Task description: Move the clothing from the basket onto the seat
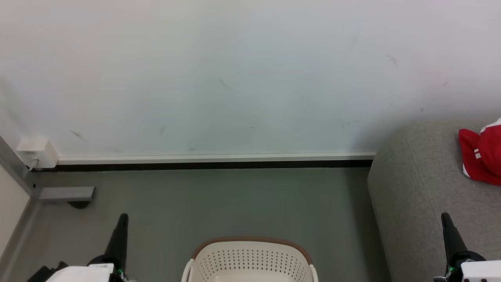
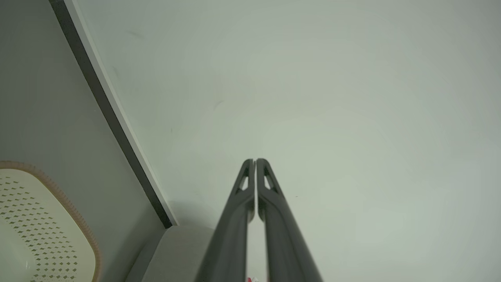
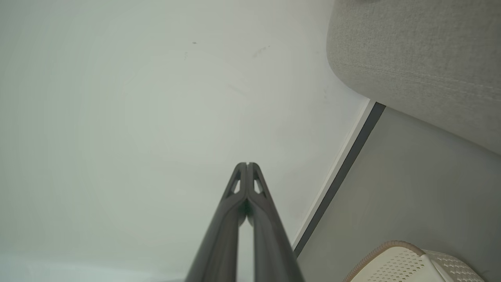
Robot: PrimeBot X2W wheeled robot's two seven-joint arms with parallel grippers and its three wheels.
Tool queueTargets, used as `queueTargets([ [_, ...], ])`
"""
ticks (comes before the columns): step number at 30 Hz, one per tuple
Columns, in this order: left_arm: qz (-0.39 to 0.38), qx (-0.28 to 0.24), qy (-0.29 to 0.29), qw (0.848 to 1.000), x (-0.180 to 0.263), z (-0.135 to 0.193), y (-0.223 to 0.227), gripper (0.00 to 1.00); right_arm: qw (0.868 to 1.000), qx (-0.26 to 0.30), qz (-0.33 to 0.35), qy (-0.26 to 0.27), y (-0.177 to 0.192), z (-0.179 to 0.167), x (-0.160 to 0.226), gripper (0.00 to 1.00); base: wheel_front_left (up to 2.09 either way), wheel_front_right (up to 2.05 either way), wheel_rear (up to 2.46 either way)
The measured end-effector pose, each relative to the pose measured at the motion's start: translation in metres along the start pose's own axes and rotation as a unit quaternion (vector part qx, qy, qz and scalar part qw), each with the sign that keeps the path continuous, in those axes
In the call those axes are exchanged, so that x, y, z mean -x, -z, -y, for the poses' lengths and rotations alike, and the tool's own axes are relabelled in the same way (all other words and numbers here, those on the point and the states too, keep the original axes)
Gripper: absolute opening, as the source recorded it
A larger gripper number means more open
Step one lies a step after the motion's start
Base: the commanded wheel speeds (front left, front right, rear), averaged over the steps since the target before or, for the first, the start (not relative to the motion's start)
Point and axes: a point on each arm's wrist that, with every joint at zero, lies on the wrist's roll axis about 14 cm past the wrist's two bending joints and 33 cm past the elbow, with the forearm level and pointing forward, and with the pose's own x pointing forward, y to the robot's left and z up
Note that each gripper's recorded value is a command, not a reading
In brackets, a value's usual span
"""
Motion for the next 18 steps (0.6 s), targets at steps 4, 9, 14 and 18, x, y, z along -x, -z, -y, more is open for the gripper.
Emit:
queueTargets([
  [4,0.000,0.016,0.002,1.000,-0.0008,0.0009,-0.0007,0.00,1.000,-0.016,0.000,-0.004,-0.0006,-0.0019,-0.0015,0.00,0.00,0.00,0.00],
  [9,-0.001,0.030,0.006,1.000,-0.0021,0.0029,-0.0015,0.00,0.999,-0.033,-0.001,-0.006,-0.0009,-0.0027,-0.0026,0.00,0.00,0.00,0.00],
  [14,0.000,0.048,0.009,0.999,-0.0031,0.0040,-0.0024,0.00,0.999,-0.052,-0.002,-0.009,-0.0012,-0.0040,-0.0042,0.00,0.00,0.00,0.00],
  [18,-0.001,0.059,0.011,0.998,-0.0042,0.0055,-0.0031,0.00,0.998,-0.063,-0.003,-0.013,-0.0013,-0.0064,-0.0061,0.00,0.00,0.00,0.00],
])
